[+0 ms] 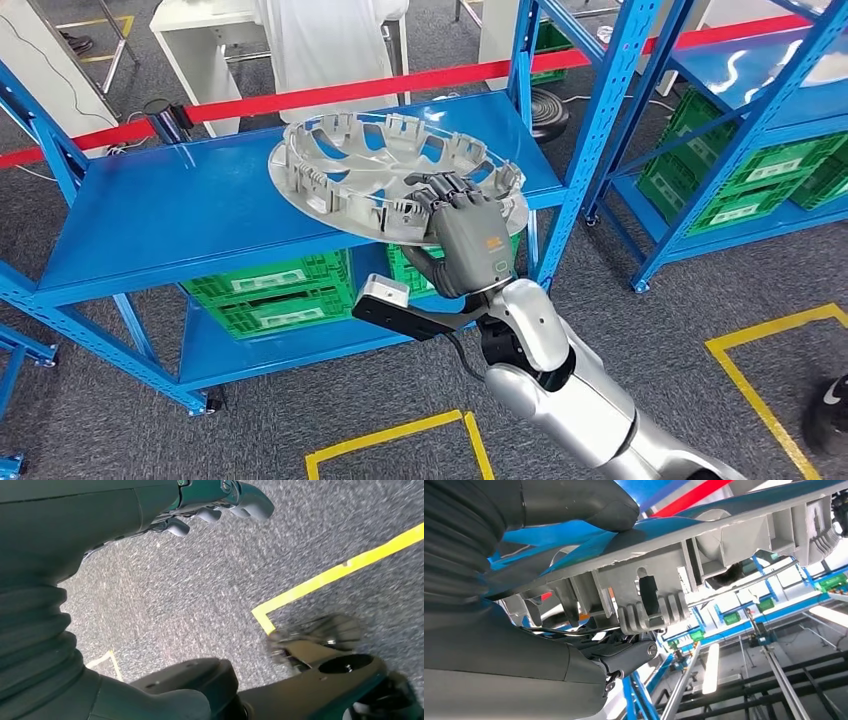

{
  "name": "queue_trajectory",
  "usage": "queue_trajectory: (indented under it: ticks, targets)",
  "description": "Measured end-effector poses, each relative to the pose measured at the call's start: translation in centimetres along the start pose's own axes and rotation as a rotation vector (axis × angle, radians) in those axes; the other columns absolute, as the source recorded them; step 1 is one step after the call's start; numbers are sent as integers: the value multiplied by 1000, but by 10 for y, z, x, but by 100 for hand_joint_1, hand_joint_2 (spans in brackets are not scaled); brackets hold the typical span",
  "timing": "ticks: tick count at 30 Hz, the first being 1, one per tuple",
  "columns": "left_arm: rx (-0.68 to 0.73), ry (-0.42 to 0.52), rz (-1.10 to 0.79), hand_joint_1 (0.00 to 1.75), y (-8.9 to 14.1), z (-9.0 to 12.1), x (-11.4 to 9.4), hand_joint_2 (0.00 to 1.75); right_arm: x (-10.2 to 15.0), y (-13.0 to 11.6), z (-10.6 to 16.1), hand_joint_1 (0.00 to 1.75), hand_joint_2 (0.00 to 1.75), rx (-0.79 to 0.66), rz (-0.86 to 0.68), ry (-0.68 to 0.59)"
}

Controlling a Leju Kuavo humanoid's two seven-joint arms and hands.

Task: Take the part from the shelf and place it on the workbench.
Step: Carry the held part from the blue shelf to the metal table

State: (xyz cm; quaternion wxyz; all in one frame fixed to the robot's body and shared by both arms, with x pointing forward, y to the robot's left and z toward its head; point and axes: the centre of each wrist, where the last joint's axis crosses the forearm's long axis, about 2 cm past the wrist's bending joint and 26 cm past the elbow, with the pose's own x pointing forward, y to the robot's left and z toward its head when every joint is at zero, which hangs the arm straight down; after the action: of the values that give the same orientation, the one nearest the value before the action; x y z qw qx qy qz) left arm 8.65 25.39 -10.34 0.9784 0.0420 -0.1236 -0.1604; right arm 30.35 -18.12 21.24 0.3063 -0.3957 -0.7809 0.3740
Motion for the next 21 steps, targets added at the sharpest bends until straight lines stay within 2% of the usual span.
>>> queue_trajectory:
  ticks: [8,21]
  targets:
    - [8,-21,1,0,3,-1,8,175,0,-2,-2,175,175,5,-5,-3]
    - [6,-16,12,0,1,0,6,175,0,-1,-8,175,175,9,-9,-17]
